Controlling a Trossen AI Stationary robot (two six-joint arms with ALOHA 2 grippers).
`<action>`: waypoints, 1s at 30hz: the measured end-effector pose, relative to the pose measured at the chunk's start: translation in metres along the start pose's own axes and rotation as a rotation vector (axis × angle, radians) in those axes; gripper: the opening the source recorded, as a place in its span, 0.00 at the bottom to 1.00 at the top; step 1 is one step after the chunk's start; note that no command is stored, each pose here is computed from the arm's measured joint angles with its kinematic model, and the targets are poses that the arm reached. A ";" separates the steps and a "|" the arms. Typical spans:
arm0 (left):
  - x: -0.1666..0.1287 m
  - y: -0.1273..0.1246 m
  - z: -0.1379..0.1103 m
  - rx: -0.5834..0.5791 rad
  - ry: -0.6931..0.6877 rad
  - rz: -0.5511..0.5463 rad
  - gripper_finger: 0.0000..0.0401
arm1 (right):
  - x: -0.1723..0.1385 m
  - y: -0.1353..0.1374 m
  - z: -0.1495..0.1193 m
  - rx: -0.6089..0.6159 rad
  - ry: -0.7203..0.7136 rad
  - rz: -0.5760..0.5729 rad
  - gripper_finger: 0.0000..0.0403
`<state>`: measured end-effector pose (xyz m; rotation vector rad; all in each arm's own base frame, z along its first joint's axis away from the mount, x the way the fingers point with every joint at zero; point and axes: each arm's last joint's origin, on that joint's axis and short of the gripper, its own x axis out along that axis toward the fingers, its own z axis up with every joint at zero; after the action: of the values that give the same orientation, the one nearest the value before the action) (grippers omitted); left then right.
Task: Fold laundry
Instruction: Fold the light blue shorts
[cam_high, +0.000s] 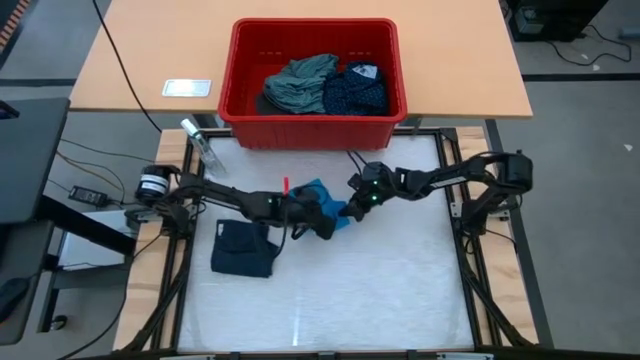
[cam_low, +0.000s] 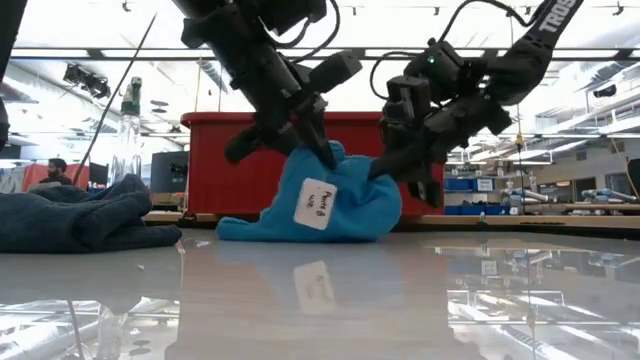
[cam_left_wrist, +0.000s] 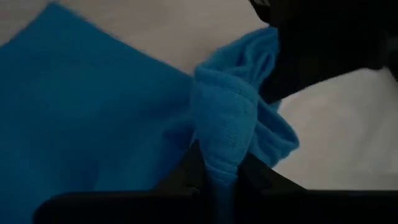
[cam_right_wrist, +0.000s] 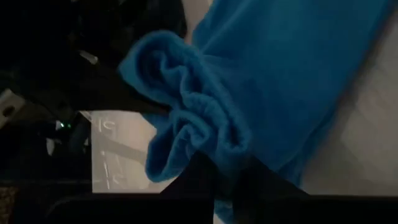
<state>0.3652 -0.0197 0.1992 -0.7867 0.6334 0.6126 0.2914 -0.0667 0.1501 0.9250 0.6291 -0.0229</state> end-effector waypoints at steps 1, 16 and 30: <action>0.002 -0.002 -0.001 0.011 0.006 -0.025 0.10 | -0.003 0.001 -0.001 0.006 0.014 -0.013 0.07; -0.017 -0.050 -0.030 0.096 0.123 -0.456 0.10 | -0.044 0.047 -0.076 0.024 0.114 0.139 0.07; 0.005 0.051 -0.034 0.016 0.006 -0.001 0.28 | 0.024 0.000 -0.046 0.138 -0.141 -0.015 0.07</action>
<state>0.3231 -0.0165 0.1544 -0.7742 0.6430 0.6036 0.2887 -0.0263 0.1175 1.0419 0.5077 -0.1457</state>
